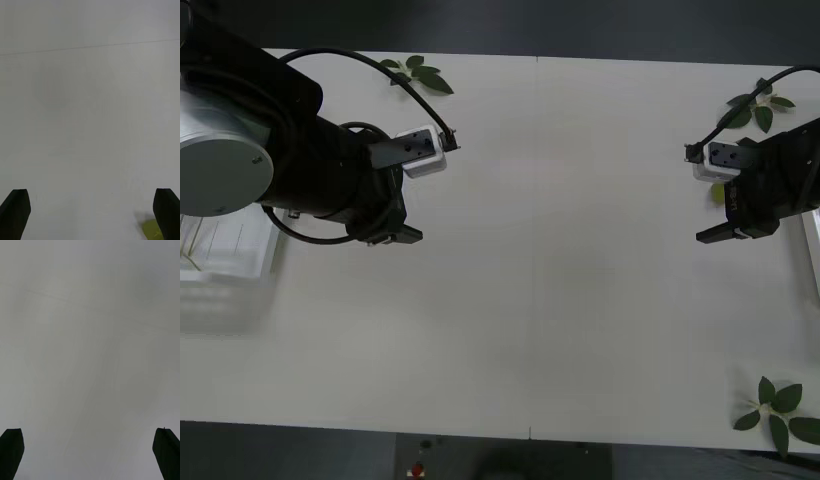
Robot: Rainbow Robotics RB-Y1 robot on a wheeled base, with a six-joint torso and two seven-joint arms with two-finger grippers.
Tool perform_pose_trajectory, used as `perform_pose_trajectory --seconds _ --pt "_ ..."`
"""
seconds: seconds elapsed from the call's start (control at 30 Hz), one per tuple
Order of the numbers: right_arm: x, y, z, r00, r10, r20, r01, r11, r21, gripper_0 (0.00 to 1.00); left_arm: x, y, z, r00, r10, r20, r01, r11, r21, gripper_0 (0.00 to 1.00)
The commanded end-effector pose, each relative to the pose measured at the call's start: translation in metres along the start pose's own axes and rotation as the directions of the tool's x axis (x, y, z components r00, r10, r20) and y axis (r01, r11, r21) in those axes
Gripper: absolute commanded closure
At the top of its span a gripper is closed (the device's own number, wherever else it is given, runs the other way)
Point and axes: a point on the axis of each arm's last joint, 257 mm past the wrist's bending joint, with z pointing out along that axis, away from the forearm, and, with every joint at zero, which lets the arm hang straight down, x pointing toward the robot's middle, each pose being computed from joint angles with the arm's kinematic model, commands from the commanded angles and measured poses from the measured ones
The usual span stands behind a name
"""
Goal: Put the red flowers into the right box and the blue flowers into the left box
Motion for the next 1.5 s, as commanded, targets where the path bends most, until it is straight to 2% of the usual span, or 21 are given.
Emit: perform_pose_trajectory --seconds 0.03,0.4,0.57,0.63,0.77,0.87,1.03,1.3,1.5 --pt "-0.009 -0.019 -0.017 1.0 -0.017 0.002 0.017 0.999 0.044 0.05 0.0 0.011 -0.006 1.0 0.016 0.005 -0.016 0.999 -0.039 0.0" --pt "-0.009 -0.019 -0.017 1.0 -0.017 0.002 0.017 0.999 0.044 0.04 -0.001 -0.004 -0.003 1.0 0.022 0.022 -0.022 1.0 0.015 0.0" --pt "-0.009 -0.019 -0.017 1.0 -0.017 0.002 0.017 0.999 0.044 0.05 -0.008 -0.013 -0.004 0.983 0.175 0.052 -0.177 0.984 0.031 0.0" --pt "-0.009 -0.019 -0.017 1.0 -0.017 0.002 0.017 0.999 0.044 0.04 -0.011 -0.018 -0.004 0.961 0.265 0.077 -0.269 0.963 0.036 0.0" --pt "-0.009 -0.019 -0.017 1.0 -0.017 0.002 0.017 0.999 0.044 0.04 -0.022 -0.034 0.0 0.849 0.502 0.166 -0.512 0.859 0.019 0.0" --pt "-0.009 -0.019 -0.017 1.0 -0.017 0.002 0.017 0.999 0.044 0.05 -0.021 -0.037 0.003 0.804 0.566 0.183 -0.576 0.818 0.001 0.0" --pt "-0.009 -0.019 -0.017 1.0 -0.017 0.002 0.017 0.999 0.044 0.05 -0.016 -0.045 0.011 0.827 0.519 0.217 -0.53 0.848 -0.007 0.0" --pt "-0.009 -0.019 -0.017 1.0 -0.017 0.002 0.017 0.999 0.044 0.04 0.012 -0.073 0.025 0.901 0.332 0.279 -0.383 0.911 0.153 0.0" --pt "-0.009 -0.019 -0.017 1.0 -0.017 0.002 0.017 0.999 0.044 0.05 0.019 -0.077 0.032 0.916 0.29 0.276 -0.348 0.917 0.193 0.0"
